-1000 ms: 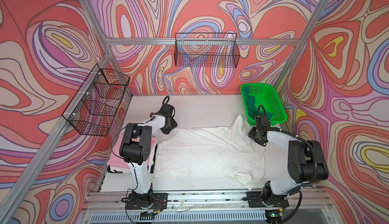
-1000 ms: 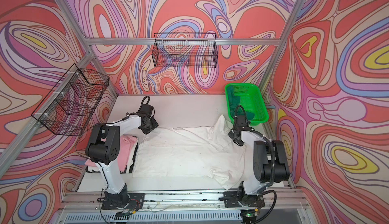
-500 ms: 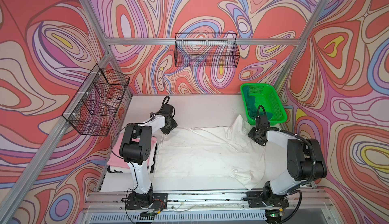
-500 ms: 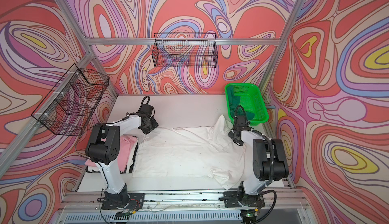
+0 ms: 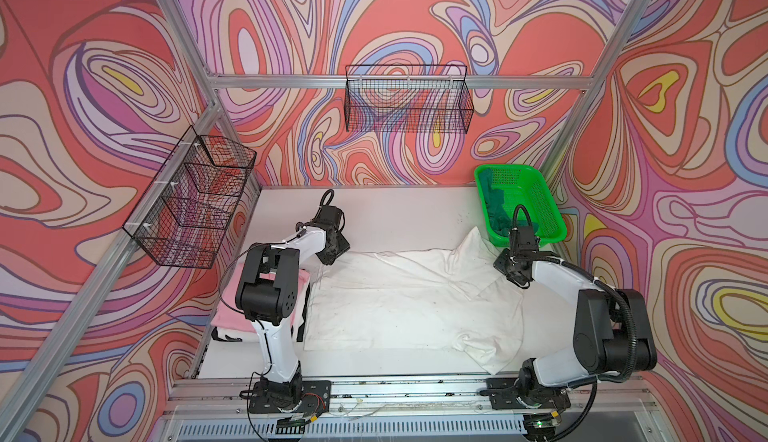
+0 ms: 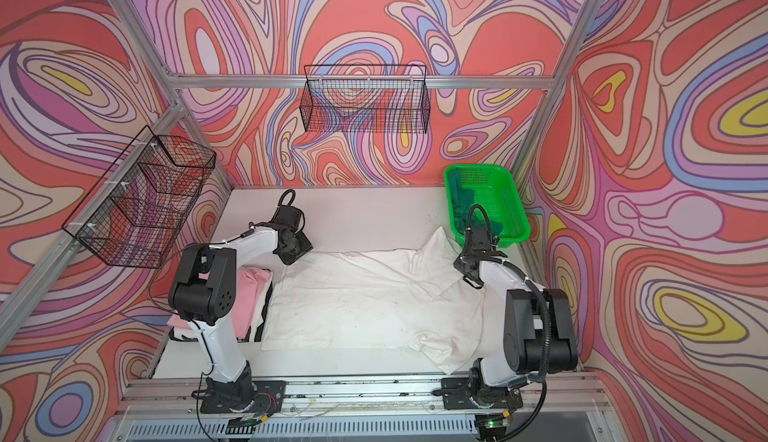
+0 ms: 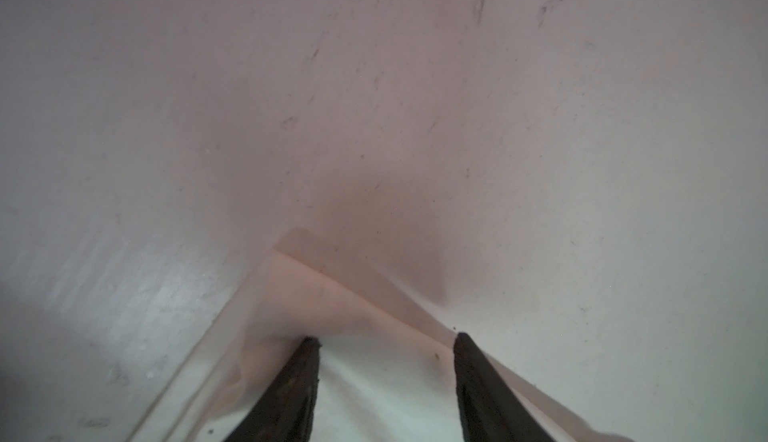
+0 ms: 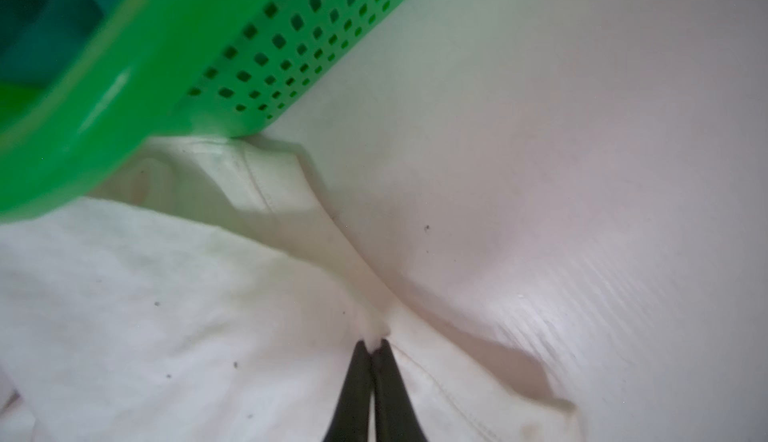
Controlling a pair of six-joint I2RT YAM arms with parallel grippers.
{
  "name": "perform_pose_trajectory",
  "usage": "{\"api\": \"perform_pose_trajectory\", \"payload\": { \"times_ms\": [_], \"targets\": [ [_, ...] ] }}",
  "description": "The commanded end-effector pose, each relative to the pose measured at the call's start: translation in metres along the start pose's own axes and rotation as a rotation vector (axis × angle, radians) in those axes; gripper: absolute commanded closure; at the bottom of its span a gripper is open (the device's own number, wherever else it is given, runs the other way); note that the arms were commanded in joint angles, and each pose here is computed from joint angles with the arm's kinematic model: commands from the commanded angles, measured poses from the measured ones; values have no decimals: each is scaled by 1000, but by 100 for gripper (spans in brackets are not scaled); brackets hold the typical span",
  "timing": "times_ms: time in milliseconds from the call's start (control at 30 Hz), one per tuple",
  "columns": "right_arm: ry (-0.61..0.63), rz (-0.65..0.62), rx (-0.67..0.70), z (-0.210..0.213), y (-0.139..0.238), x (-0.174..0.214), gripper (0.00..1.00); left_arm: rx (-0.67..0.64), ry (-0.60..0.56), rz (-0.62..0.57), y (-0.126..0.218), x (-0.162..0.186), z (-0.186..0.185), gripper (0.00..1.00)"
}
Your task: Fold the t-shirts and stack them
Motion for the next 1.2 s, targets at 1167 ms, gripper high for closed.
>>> {"api": "perform_pose_trajectory", "payload": {
  "times_ms": [1167],
  "targets": [
    [-305, 98, -139, -37, 92, 75, 100, -98, 31, 16, -3, -3, 19, 45]
  ]
}}
Point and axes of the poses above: each gripper's point midway between its finger pads, its own y axis back along the fingers, its own z axis along the line the jaws close on, x = y × z, the point moved 9 cm from there along y, back along the fingers, and after that the axes turned 14 degrees about y, right-handed, at the moved point
